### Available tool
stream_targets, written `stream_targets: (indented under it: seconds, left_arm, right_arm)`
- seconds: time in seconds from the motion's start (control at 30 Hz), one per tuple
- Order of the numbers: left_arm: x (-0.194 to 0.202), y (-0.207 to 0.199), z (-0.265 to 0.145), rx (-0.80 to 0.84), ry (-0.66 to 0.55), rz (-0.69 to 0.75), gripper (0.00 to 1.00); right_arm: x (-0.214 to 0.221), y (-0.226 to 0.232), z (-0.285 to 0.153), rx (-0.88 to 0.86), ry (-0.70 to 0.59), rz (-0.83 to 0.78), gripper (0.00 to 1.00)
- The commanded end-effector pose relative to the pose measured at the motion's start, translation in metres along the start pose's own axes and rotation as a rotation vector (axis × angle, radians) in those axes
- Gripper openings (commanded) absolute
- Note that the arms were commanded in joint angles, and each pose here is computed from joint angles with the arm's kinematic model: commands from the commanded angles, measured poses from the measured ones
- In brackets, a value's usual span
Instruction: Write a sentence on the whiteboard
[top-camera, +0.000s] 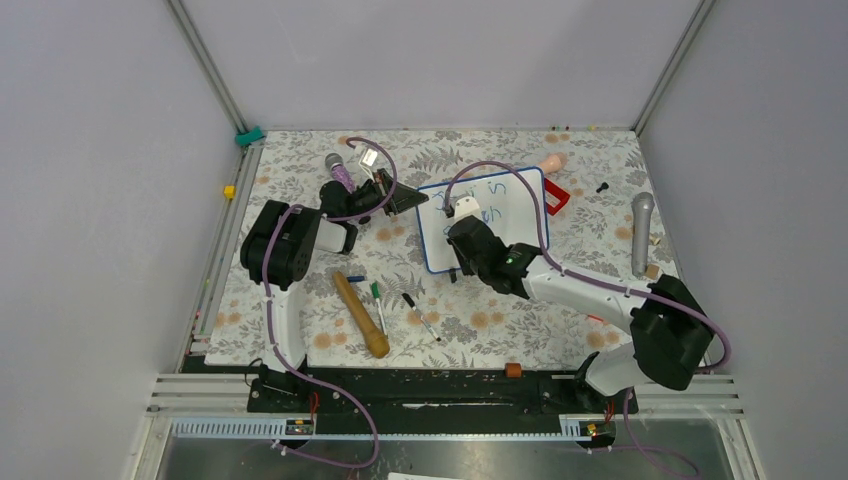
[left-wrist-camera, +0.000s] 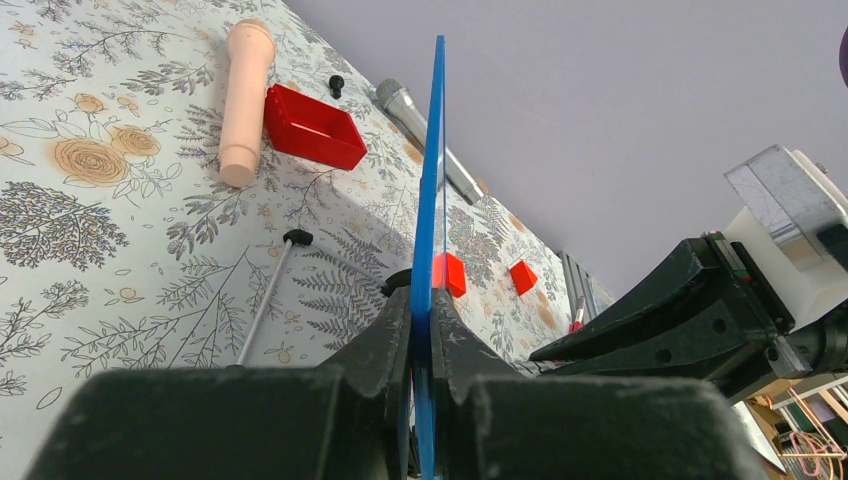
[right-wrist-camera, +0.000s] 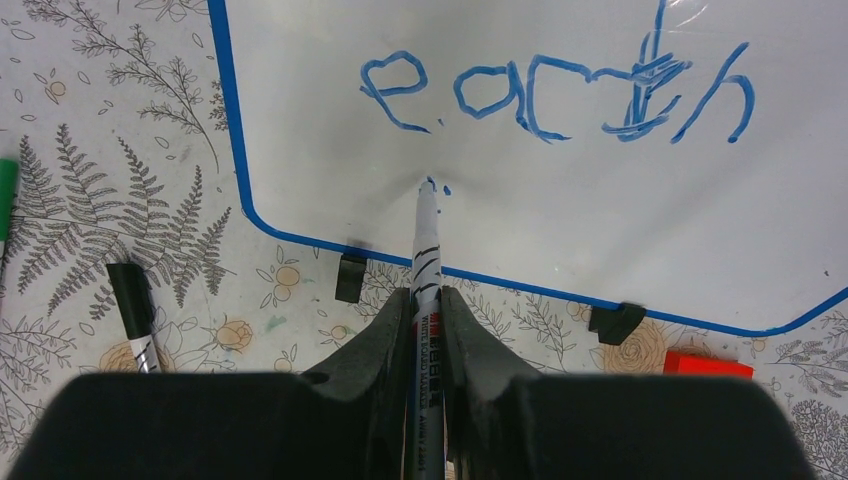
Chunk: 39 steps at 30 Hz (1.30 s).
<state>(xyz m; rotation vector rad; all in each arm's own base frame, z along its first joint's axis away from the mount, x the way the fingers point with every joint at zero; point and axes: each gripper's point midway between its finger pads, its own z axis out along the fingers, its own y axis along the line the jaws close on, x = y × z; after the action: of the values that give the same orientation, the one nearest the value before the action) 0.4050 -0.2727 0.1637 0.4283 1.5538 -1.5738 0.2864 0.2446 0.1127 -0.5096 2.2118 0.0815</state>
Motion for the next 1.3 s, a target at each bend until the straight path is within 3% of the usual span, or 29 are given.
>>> stream_targets:
  seconds: [0.0, 0.5, 1.27]
  left_arm:
    - [0.004, -0.012, 0.001, 0.049, 0.015, 0.131, 0.00]
    - [0.004, -0.012, 0.001, 0.051, 0.018, 0.131, 0.00]
    - [0.005, -0.012, 0.002, 0.054, 0.021, 0.126, 0.00]
  right_arm:
    - [-0.014, 0.001, 0.002, 0.030, -0.025, 0.012, 0.00]
    - [-0.020, -0.004, 0.009, 0.082, -0.022, -0.013, 0.00]
    - [0.025, -0.001, 0.005, 0.031, 0.090, -0.006, 0.00]
